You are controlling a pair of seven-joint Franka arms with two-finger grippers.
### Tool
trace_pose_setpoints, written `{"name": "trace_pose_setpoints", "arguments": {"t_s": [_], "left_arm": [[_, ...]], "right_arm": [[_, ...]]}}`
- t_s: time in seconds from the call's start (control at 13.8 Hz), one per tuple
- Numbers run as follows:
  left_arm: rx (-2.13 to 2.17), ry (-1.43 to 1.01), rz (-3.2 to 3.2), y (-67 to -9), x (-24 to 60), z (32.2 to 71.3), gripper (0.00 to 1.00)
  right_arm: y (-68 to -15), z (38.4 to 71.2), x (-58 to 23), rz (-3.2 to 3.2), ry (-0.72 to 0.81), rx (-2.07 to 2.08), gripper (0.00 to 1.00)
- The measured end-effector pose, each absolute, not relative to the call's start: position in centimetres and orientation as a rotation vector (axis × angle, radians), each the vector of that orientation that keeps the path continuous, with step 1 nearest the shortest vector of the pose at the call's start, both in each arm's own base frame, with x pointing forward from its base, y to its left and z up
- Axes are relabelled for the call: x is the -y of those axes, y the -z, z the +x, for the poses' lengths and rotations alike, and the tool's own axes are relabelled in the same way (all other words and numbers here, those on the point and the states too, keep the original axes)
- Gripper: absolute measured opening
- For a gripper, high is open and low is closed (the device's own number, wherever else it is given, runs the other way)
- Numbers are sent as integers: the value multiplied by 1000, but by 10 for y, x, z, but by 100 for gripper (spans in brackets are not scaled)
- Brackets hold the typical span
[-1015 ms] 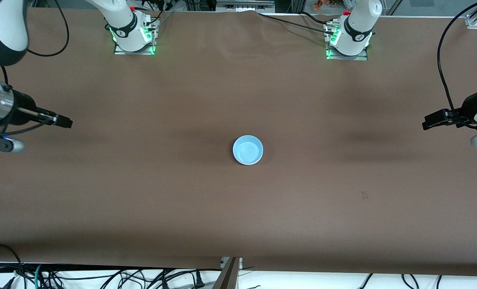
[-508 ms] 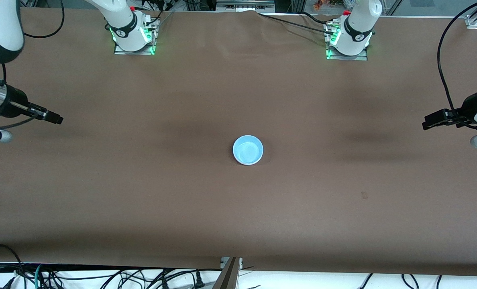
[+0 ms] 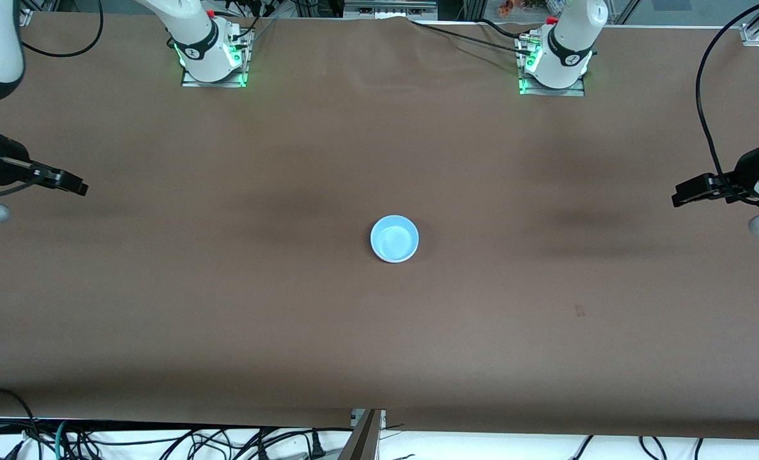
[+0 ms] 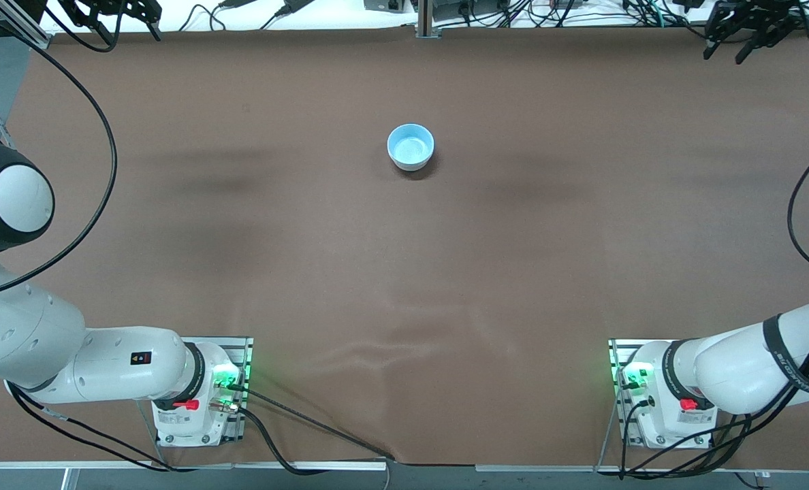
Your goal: Stack pink and blue bowls on white bowl
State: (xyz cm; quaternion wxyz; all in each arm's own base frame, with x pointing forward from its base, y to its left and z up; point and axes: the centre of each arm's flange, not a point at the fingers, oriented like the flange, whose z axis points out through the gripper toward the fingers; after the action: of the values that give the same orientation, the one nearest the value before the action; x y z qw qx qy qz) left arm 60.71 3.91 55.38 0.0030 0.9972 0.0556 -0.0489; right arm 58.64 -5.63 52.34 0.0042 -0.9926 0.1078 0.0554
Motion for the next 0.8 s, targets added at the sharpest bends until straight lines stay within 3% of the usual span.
{"name": "trace_pose_setpoints", "arguments": {"t_s": [0.58, 0.8], "left_arm": [[-174, 153, 3127, -554, -39, 607, 100], [-174, 153, 3127, -554, -39, 607, 100]], "right_arm": [[-523, 587, 54, -3112, -175, -319, 64], [-522, 586, 54, -3112, -177, -319, 70]]}}
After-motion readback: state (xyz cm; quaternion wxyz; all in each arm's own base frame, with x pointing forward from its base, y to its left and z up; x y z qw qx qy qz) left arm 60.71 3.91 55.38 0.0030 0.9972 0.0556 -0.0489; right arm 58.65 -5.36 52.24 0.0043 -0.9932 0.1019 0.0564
